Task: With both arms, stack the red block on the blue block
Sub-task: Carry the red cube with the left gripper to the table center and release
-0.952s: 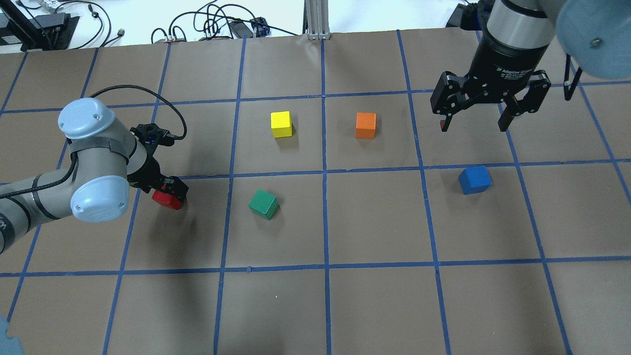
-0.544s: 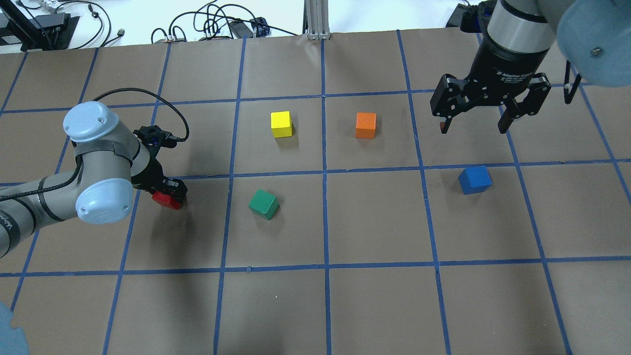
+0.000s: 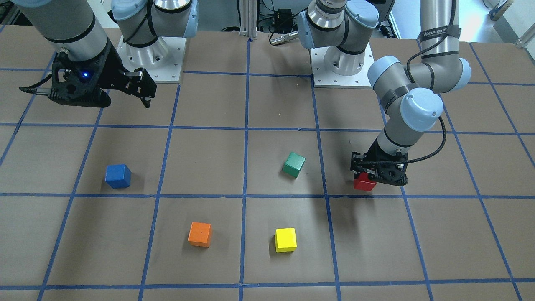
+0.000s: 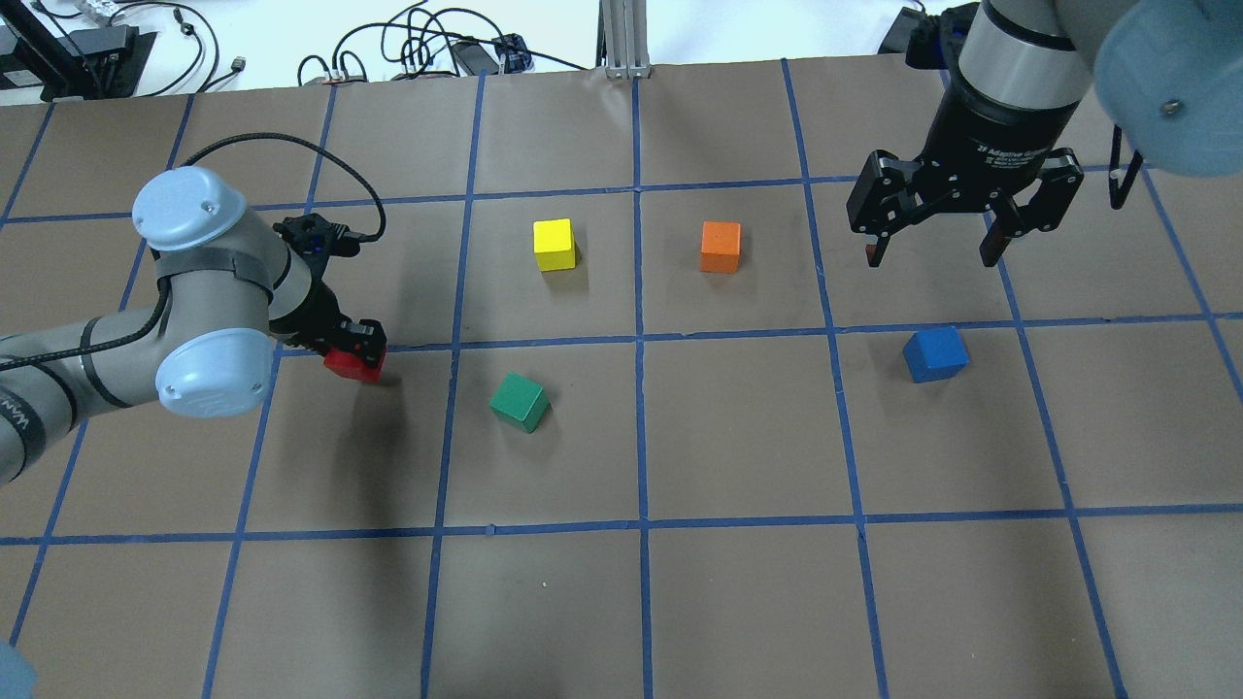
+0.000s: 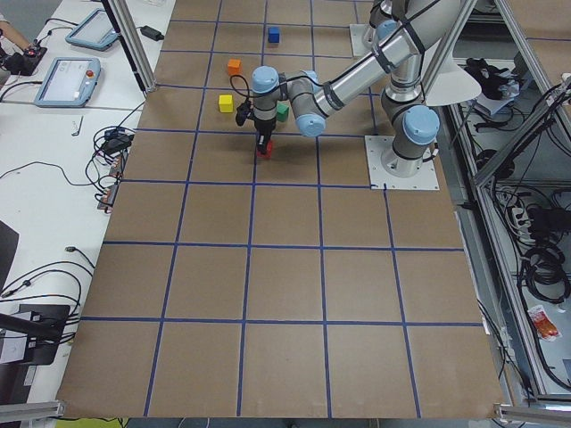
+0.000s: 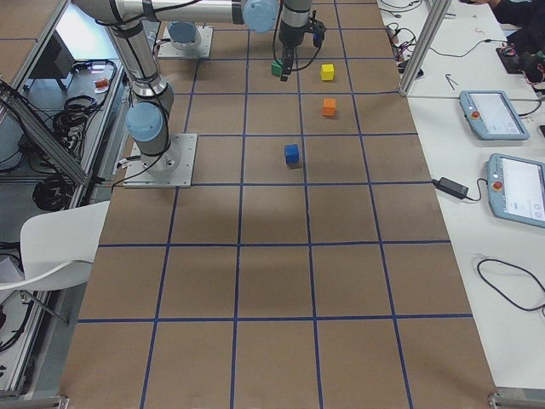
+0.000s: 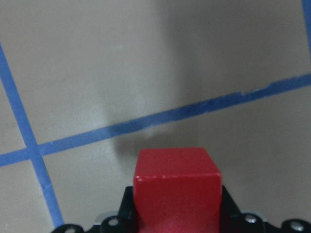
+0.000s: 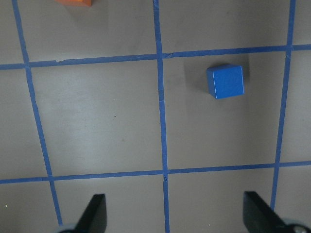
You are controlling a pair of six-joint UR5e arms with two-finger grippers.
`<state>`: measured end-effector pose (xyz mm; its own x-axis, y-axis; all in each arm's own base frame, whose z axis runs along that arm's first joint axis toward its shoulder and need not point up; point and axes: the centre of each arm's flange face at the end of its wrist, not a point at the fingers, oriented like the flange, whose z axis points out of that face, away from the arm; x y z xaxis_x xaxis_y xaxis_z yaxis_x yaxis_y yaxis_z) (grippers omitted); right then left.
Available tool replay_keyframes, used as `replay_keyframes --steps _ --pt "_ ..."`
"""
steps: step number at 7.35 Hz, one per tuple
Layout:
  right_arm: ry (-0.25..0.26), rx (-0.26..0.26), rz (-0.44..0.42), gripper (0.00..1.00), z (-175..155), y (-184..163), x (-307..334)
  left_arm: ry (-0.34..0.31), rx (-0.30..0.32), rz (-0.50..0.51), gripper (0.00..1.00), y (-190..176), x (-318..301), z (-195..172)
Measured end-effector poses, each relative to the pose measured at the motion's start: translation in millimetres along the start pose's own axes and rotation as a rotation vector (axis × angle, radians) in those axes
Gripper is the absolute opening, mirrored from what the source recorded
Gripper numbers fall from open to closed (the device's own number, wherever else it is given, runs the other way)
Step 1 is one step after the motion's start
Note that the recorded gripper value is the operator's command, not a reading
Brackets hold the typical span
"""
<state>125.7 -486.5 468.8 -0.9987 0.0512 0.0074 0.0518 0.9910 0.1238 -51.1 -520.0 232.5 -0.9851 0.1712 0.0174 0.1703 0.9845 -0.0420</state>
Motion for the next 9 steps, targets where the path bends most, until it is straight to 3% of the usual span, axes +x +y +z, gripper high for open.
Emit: replay_keyframes --steps 3,5,7,8,9 --pt "0.0 -0.002 0.001 1.0 2 0 0 0.042 -0.019 -0.163 0.0 -53 156 -40" --pt "0.0 0.0 0.001 1.0 2 0 0 0.05 -0.053 -0.259 0.0 -57 248 -15" --pt "0.001 0.015 -0.001 1.0 1 -2 0 0.055 -0.041 -0.309 0.0 -66 283 16" --pt "0.002 0.02 -0.001 1.0 1 -3 1 0.053 -0.045 -0.312 0.41 -70 292 30" --pt "0.002 0.02 -0.001 1.0 1 -3 1 0.049 -0.048 -0.303 0.99 -71 300 40"
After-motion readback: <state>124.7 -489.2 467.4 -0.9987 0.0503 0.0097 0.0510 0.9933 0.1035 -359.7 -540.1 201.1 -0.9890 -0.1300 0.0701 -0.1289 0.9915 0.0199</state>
